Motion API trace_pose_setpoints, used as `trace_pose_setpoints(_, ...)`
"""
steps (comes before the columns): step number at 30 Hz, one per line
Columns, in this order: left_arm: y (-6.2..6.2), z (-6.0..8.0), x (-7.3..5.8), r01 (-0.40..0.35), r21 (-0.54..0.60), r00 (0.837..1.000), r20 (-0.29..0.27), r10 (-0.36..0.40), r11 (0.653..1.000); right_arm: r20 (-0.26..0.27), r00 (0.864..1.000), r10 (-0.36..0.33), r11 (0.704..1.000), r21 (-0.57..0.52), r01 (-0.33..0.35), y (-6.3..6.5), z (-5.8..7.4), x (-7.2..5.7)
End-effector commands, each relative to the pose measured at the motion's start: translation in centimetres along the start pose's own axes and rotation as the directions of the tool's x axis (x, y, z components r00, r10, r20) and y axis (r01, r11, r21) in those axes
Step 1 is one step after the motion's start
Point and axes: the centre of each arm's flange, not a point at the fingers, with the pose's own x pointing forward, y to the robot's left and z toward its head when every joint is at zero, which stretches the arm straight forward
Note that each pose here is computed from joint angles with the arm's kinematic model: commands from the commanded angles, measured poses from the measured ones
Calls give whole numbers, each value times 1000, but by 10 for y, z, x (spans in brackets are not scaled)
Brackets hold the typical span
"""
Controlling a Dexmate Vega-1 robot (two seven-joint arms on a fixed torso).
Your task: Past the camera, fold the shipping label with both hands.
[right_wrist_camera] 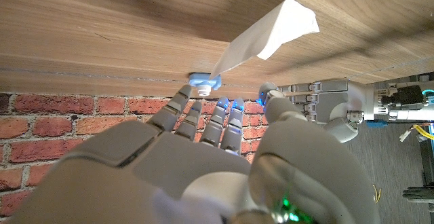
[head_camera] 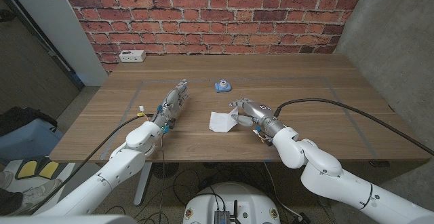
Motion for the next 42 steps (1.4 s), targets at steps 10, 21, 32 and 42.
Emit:
trace_pose_setpoints(10, 0, -1, 2, -3, -2, 1000, -7, 3, 1000, -42, 997, 71, 997, -25, -72, 10, -6, 9)
trace_pose_setpoints(21, -4, -2, 2, 9, -6, 1000, -13, -9, 1000, -82, 991, 102, 994, -20, -104, 18, -16, 11)
trace_pose_setpoints(32, -13, -4, 0, 29, 33, 999, -26, -28, 999, -112, 986, 125, 992, -2, -126, 27, -28, 12)
trace_pose_setpoints(42, -20, -2, -4, 45, 107, 998, -37, -41, 993, -128, 982, 141, 990, 5, -141, 32, -35, 11)
